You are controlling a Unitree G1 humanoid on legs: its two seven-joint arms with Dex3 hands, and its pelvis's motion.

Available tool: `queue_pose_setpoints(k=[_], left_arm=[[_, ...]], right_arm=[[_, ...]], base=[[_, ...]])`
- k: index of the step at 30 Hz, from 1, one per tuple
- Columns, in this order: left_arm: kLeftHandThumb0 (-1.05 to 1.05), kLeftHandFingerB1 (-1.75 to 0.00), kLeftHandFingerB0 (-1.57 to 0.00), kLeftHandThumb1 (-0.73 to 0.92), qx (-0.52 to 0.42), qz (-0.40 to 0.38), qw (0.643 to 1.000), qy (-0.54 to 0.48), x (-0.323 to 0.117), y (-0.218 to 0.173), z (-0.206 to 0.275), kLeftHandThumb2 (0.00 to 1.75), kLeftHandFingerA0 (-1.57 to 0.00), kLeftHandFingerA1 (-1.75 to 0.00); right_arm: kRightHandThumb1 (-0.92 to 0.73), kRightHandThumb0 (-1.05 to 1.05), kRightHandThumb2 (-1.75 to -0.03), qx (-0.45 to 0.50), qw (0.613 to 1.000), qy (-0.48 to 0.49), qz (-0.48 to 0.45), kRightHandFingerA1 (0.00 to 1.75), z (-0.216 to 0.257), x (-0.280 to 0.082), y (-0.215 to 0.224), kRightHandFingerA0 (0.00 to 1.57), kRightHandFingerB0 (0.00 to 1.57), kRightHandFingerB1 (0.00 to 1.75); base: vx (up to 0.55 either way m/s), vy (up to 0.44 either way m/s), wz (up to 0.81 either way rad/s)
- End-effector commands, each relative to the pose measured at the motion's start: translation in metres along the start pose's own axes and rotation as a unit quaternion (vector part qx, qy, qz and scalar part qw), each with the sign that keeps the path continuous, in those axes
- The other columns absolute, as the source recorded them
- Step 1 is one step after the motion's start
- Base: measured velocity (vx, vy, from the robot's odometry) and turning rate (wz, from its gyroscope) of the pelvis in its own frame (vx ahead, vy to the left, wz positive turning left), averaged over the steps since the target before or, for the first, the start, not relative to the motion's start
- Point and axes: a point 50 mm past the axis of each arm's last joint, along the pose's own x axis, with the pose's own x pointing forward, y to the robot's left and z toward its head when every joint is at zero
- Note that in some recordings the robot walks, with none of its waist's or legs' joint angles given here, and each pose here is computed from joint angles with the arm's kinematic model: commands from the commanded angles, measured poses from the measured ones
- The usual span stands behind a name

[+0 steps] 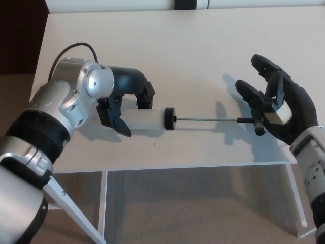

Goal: The robot walks towards a desk on which an air pump is kept in the middle. It lifts it up and holds it with its left hand and uses its right hand to compress it by pushing its handle inwards.

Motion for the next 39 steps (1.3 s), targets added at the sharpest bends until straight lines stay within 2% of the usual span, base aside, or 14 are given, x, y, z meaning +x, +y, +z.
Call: queue_pose_setpoints(k=[1,2,5,7,14,15,16,19,20,22,33,35,36,39], left_arm=[[-0.17,-1.27,-0.76,0.79,0.002,0.009,1.000,0.005,0.001,0.003,0.002,0.71,-0.92,-1.20],[-0.16,-1.24,-0.76,0.80,-0.013,0.020,1.000,-0.001,0.001,0.007,0.007,0.74,-0.93,-1.19],[-0.14,-1.22,-0.78,0.78,-0.022,0.033,0.999,-0.007,0.001,0.009,0.012,0.73,-0.93,-1.17],[-0.19,-1.02,-0.76,0.81,-0.026,0.055,0.998,-0.024,0.000,0.014,0.018,0.66,-0.90,-0.87],[-0.22,-1.06,-0.73,0.80,-0.034,0.071,0.996,-0.031,0.000,0.022,0.028,0.63,-0.91,-0.95],[-0.23,-0.98,-0.72,0.81,-0.037,0.072,0.996,-0.033,0.000,0.024,0.032,0.63,-0.85,-0.91],[-0.23,-0.37,-0.45,0.83,-0.041,0.076,0.996,-0.035,0.001,0.026,0.037,0.64,-0.83,-0.52],[-0.23,-0.37,-0.45,0.83,-0.045,0.082,0.995,-0.037,0.002,0.028,0.043,0.64,-0.83,-0.52],[-0.23,-0.36,-0.45,0.83,-0.048,0.085,0.995,-0.036,0.003,0.029,0.047,0.65,-0.87,-0.55],[-0.26,-0.46,-0.68,0.76,-0.043,0.090,0.994,-0.038,0.006,0.029,0.055,0.63,-0.98,-0.79],[-0.27,-0.48,-0.67,0.70,-0.034,0.111,0.993,-0.035,0.014,0.031,0.083,0.61,-0.94,-0.70],[-0.30,-0.64,-0.61,0.56,-0.043,0.114,0.992,-0.031,0.015,0.030,0.087,0.92,-0.84,-0.76],[-0.31,-0.49,-0.68,0.67,-0.048,0.122,0.991,-0.032,0.016,0.029,0.089,0.62,-0.93,-0.67],[-0.30,-0.49,-0.69,0.68,-0.050,0.128,0.990,-0.032,0.017,0.027,0.090,0.62,-0.92,-0.67]], right_arm=[[-0.92,-0.85,-0.78,0.013,1.000,0.007,-0.009,0.29,-0.009,-0.004,0.002,0.12,0.09,0.24],[-0.76,-0.80,-1.15,0.021,1.000,0.002,-0.018,0.40,-0.013,-0.004,0.007,0.04,0.07,0.36],[-0.92,-0.85,-0.76,0.021,0.999,-0.005,-0.028,0.27,-0.014,-0.003,0.011,0.09,0.12,0.25],[-0.82,-0.93,-0.93,0.022,0.999,-0.019,-0.034,0.26,-0.013,0.000,0.019,0.10,0.10,0.25],[-0.83,-0.90,-1.18,0.048,0.997,-0.033,-0.047,0.26,-0.012,0.000,0.022,0.10,0.10,0.27],[-0.82,-0.90,-1.17,0.063,0.996,-0.035,-0.059,0.25,-0.014,-0.001,0.022,0.10,0.10,0.27],[-0.80,-0.90,-1.15,0.079,0.994,-0.043,-0.067,0.26,-0.014,-0.001,0.023,0.09,0.11,0.27],[-0.80,-0.90,-1.15,0.098,0.991,-0.052,-0.075,0.26,-0.014,-0.001,0.023,0.09,0.11,0.27],[-0.92,-0.85,-0.72,0.108,0.989,-0.056,-0.083,0.25,-0.014,-0.001,0.024,0.11,0.11,0.24],[-0.75,-0.87,-1.10,0.116,0.987,-0.065,-0.087,0.32,-0.013,0.000,0.025,0.06,0.12,0.32],[-0.77,-0.90,-1.10,0.161,0.974,-0.107,-0.119,0.36,-0.001,0.001,0.024,0.02,0.15,0.31],[-0.75,-0.84,-1.10,0.171,0.970,-0.112,-0.129,0.42,0.001,0.001,0.022,0.07,0.02,0.36],[-0.76,-0.86,-1.11,0.176,0.968,-0.116,-0.134,0.41,0.003,0.001,0.021,0.05,0.08,0.35],[-0.79,-0.92,-1.11,0.175,0.968,-0.117,-0.138,0.39,0.003,0.002,0.020,0.03,0.05,0.34]], base=[[0.00,0.000,0.00],[0.00,0.000,0.00],[0.00,0.000,0.00],[0.00,0.000,0.00],[0.00,0.000,0.00],[0.00,0.000,0.00],[0.00,0.000,0.00],[0.00,0.000,0.00],[0.00,0.000,0.00],[0.00,0.000,0.00],[0.00,0.000,0.00],[0.00,0.000,0.00],[0.00,0.000,0.00],[0.00,0.000,0.00]])
